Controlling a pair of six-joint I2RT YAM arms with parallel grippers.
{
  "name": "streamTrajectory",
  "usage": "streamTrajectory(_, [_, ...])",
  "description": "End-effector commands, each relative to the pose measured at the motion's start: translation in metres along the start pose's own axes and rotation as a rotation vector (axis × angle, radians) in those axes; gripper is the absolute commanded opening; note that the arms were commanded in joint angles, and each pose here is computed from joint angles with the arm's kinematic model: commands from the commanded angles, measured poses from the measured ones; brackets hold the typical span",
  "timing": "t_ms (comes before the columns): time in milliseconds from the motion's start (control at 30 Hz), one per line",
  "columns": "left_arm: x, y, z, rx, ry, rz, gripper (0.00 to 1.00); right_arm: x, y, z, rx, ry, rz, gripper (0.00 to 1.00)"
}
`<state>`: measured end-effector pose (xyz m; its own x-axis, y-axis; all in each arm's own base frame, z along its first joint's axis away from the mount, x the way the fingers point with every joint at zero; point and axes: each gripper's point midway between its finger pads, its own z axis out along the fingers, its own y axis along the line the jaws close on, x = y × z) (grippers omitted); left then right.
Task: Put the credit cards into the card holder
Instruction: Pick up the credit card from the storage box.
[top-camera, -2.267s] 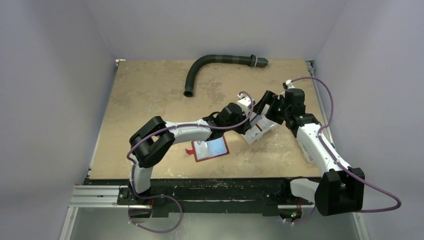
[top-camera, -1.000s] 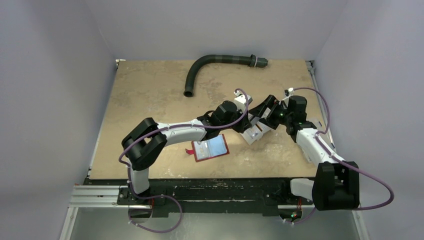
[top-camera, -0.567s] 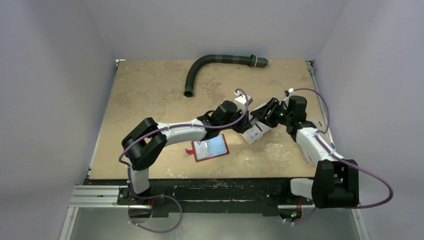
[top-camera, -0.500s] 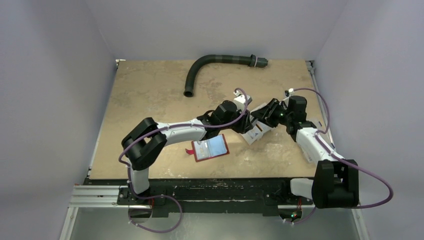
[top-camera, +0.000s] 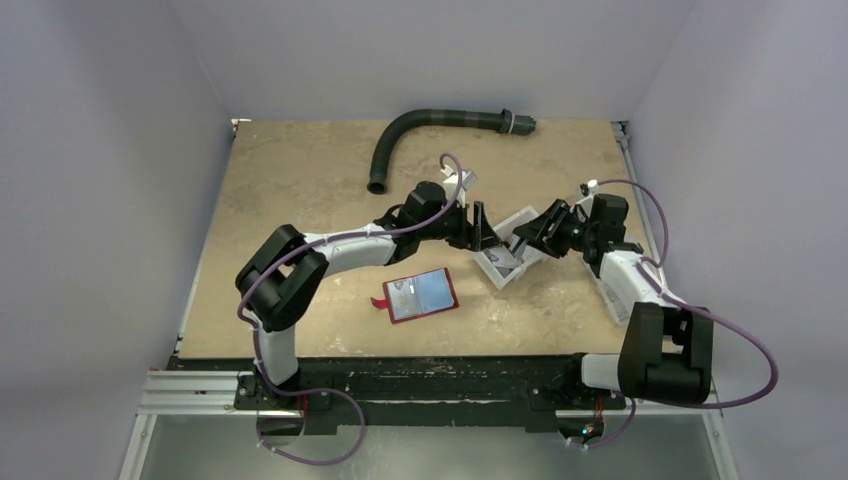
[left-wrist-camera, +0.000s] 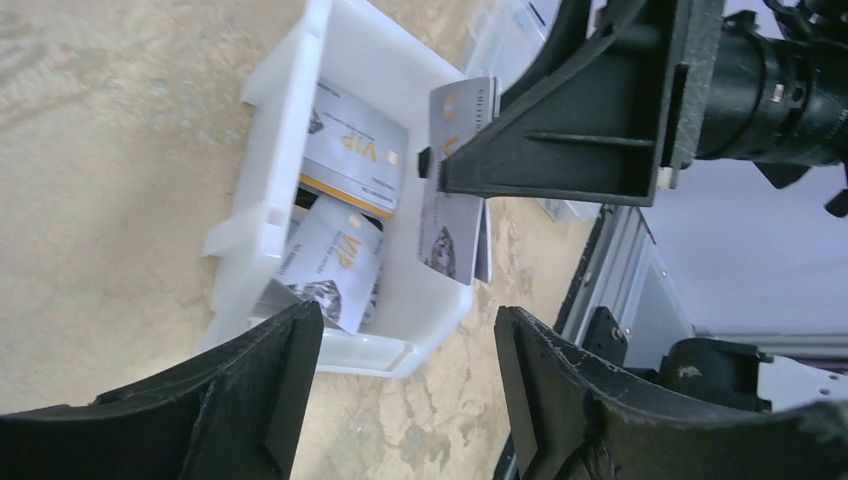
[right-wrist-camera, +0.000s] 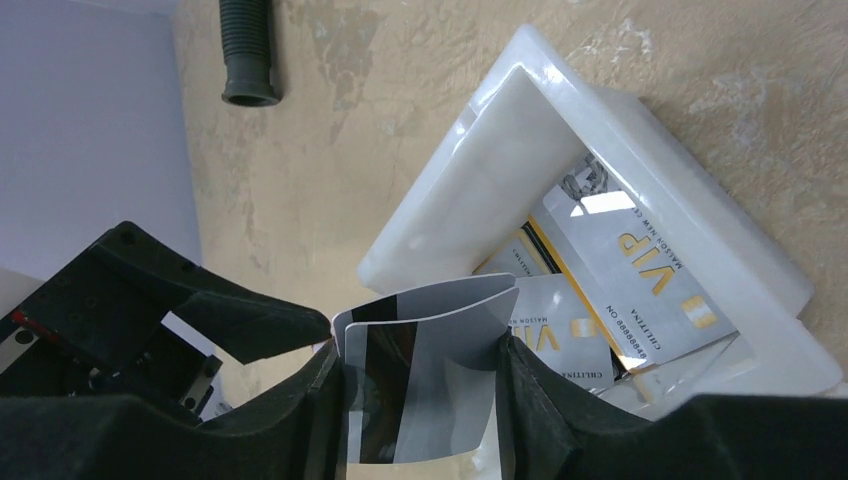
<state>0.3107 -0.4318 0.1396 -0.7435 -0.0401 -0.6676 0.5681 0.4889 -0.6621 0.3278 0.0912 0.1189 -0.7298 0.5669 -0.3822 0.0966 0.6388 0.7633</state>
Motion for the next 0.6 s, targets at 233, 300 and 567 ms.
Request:
streamTrajectory(233, [-0.003,-0.031,0.015,0.041,0.02,0.074,0.65,-0.004,0.015,0.001,-0.084,0.054,-0.079,0.2])
streamTrajectory(300, [0.0,-0.027,0.019,-0.021,0.03,0.128,0.6,-0.005,0.017,0.0,-0.088,0.051,-0.073,0.19])
streamTrajectory(567, [0.0,-0.015,0.013,-0.245,-0.048,0.315,0.49,-0.003,0.021,0.0,-0.116,0.064,-0.046,0.17])
